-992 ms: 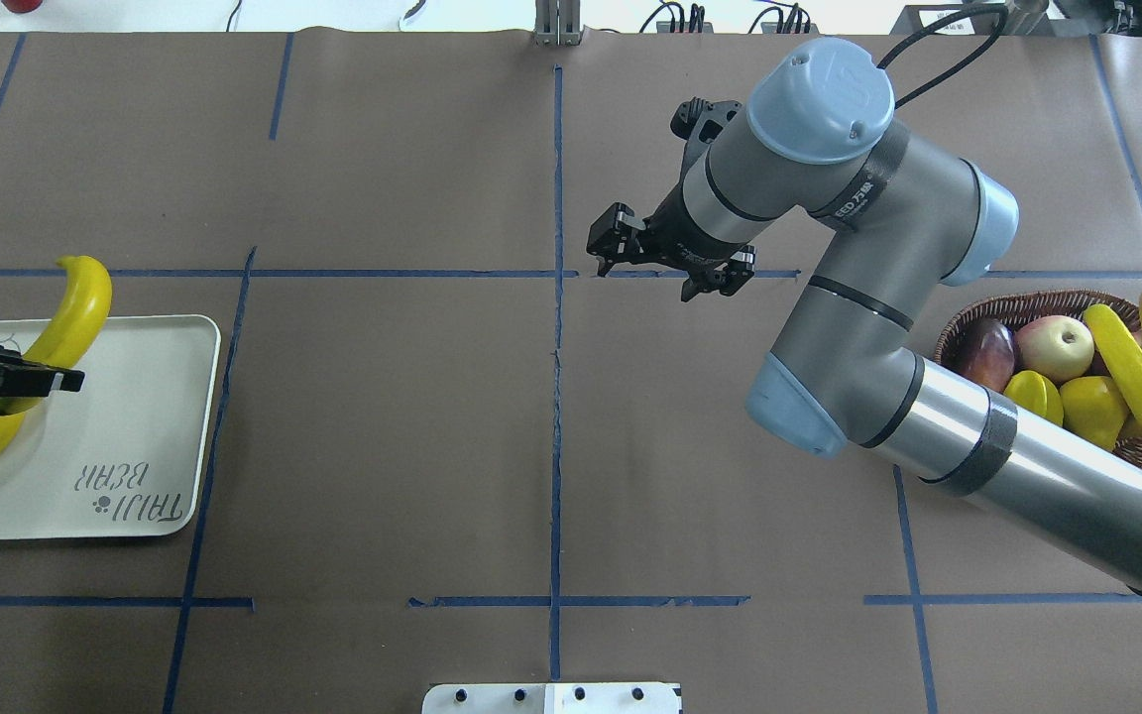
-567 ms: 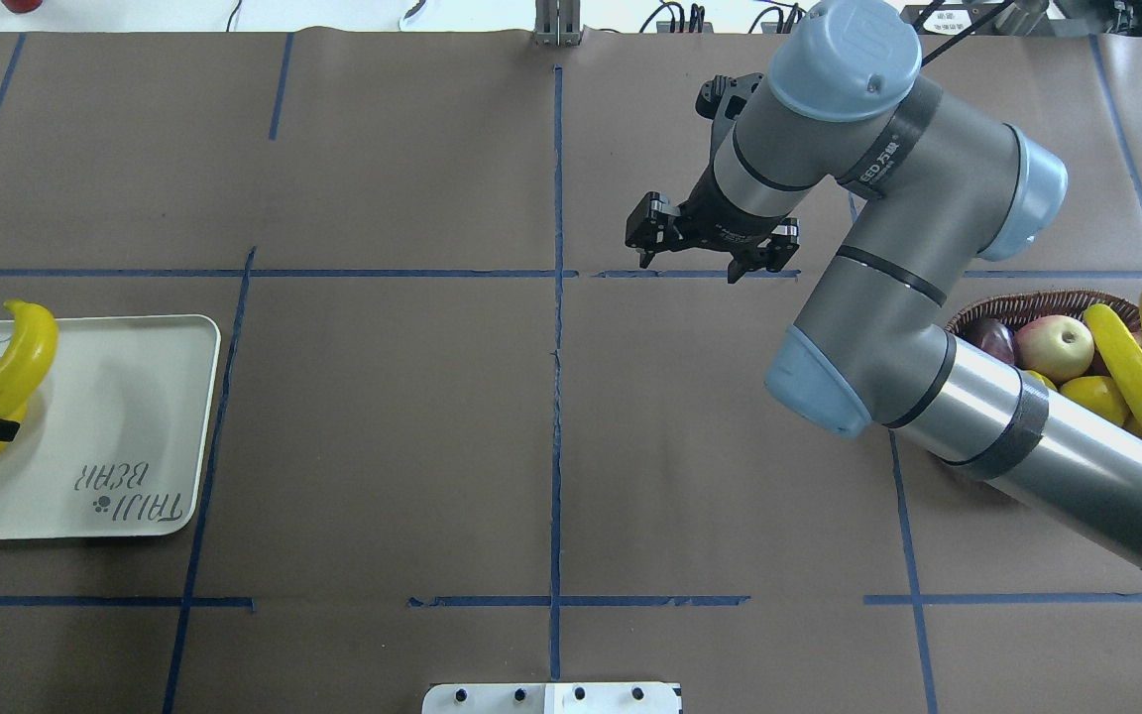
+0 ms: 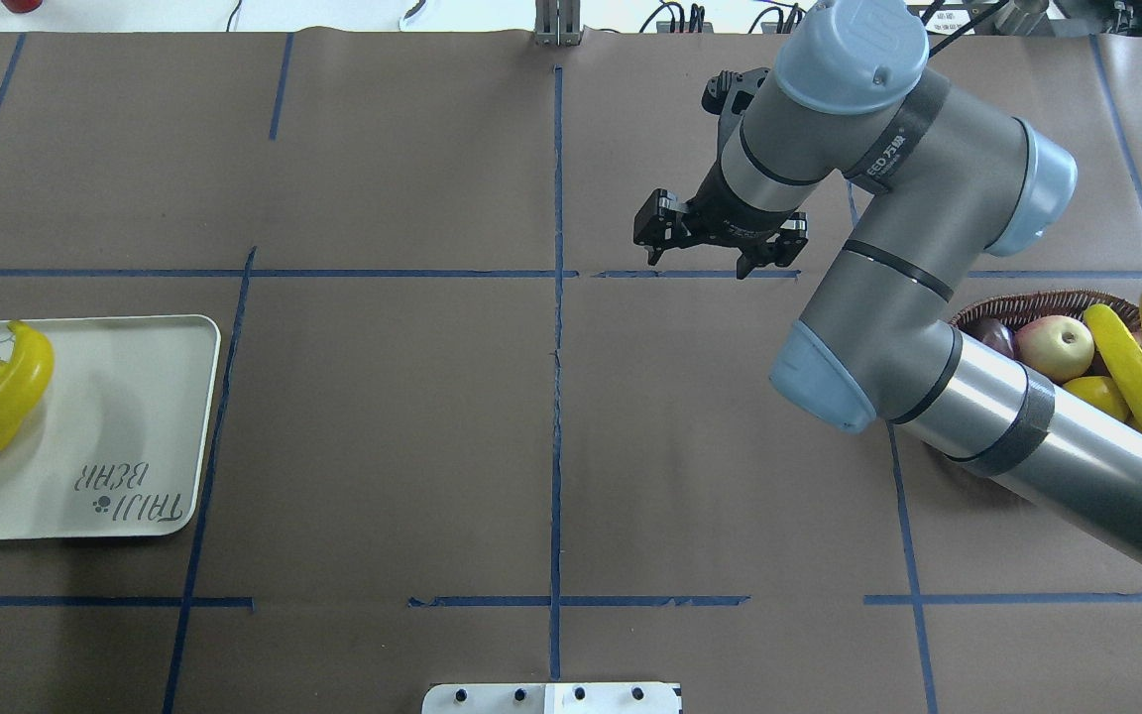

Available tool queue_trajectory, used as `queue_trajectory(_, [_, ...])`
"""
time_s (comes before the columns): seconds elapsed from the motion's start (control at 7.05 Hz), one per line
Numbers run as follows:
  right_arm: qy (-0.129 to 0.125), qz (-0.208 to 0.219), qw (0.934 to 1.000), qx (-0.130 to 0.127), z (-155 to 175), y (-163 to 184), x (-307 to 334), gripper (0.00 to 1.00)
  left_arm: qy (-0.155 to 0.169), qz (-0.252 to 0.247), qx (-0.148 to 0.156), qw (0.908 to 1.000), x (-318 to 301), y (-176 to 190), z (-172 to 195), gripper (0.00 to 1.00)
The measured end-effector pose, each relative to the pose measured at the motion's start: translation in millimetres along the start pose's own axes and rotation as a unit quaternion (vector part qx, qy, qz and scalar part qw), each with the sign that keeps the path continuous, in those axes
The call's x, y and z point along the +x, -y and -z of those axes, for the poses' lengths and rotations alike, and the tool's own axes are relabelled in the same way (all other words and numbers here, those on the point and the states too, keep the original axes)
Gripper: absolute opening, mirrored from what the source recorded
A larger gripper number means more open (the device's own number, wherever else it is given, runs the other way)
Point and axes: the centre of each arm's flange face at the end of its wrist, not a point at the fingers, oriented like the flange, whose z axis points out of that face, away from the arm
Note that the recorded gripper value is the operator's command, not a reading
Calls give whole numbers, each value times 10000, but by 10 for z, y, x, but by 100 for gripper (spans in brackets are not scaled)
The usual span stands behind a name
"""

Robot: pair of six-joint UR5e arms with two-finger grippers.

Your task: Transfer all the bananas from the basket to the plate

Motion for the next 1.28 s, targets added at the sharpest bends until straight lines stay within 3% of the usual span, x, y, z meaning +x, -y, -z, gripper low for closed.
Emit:
queue_trajectory(0.71, [-14,2,10000,13,-17,4,0,100,-377,-12,-340,9987,35,-146,-179,23])
queue_trajectory(0.99, [-22,6,10000,10,-30,-2,-3,100,-384,27,-428,9983,-14,-201,-246,23])
queue_trajectory(1.28, [-27,9,10000,7,-40,-7,-5,100,-372,66,-490,9981,-64,-243,-299,32])
